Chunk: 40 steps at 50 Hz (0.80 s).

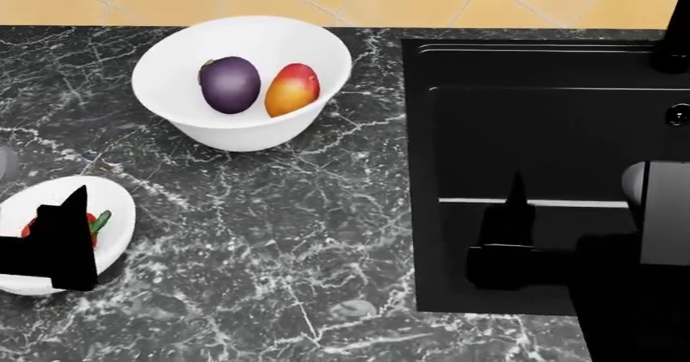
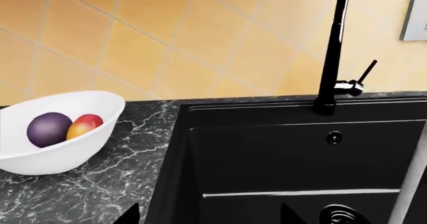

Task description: Pick the eggplants and mangos from the sink and place them in one bowl. Place the bell pepper in the other bowl. Then turn off the sink faucet.

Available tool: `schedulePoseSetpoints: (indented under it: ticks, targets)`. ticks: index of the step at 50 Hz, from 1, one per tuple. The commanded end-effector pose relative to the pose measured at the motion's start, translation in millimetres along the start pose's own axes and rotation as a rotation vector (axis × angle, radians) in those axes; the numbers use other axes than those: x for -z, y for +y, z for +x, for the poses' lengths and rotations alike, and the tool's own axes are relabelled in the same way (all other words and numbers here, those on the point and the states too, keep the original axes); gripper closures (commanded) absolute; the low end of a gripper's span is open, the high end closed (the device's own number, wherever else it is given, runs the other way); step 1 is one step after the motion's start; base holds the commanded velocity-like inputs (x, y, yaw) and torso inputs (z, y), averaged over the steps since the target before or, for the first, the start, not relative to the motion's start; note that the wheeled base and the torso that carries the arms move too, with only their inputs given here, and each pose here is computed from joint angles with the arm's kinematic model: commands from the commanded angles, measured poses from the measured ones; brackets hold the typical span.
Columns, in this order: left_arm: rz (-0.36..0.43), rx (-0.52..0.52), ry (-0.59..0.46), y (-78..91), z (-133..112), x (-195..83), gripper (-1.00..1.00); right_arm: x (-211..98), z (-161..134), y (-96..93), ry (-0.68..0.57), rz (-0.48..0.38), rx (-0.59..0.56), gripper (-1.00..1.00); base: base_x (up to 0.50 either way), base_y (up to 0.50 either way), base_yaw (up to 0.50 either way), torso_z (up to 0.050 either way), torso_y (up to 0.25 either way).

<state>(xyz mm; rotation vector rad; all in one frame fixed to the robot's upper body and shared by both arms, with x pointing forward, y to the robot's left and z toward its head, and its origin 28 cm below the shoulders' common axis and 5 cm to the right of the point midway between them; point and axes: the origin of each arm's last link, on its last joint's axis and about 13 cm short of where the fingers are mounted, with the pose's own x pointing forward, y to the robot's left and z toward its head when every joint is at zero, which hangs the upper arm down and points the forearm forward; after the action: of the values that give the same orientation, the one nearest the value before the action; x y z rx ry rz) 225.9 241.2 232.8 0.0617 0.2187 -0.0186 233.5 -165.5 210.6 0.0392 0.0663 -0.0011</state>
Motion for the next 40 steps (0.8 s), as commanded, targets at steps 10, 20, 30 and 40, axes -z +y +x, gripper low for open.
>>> schedulePoseSetpoints:
  ticks: [10,20,30,40]
  targets:
    - [-0.017,-0.022,-0.032,-0.5,1.3,0.5,-1.0,-1.5,-6.2,-0.3,-0.021,-0.011,-0.008,-1.0,0.0,-0.5,0.0,0.0,0.0]
    - [-0.017,-0.012,-0.025,-1.6,2.3,2.5,-1.0,1.4,-9.4,-2.3,-0.02,-0.004,0.001,-1.0,0.0,-0.5,0.0,0.0,0.0]
    - [-0.035,-0.013,-0.02,1.3,4.8,5.6,-1.0,-3.0,-12.9,-2.7,-0.031,-0.012,0.016,-1.0,0.0,-0.5,0.0,0.0,0.0]
    - [-0.015,-0.004,-0.019,-2.6,3.3,5.0,-1.0,1.5,-13.0,-3.5,-0.031,-0.008,0.011,-1.0,0.0,-0.5,0.0,0.0,0.0]
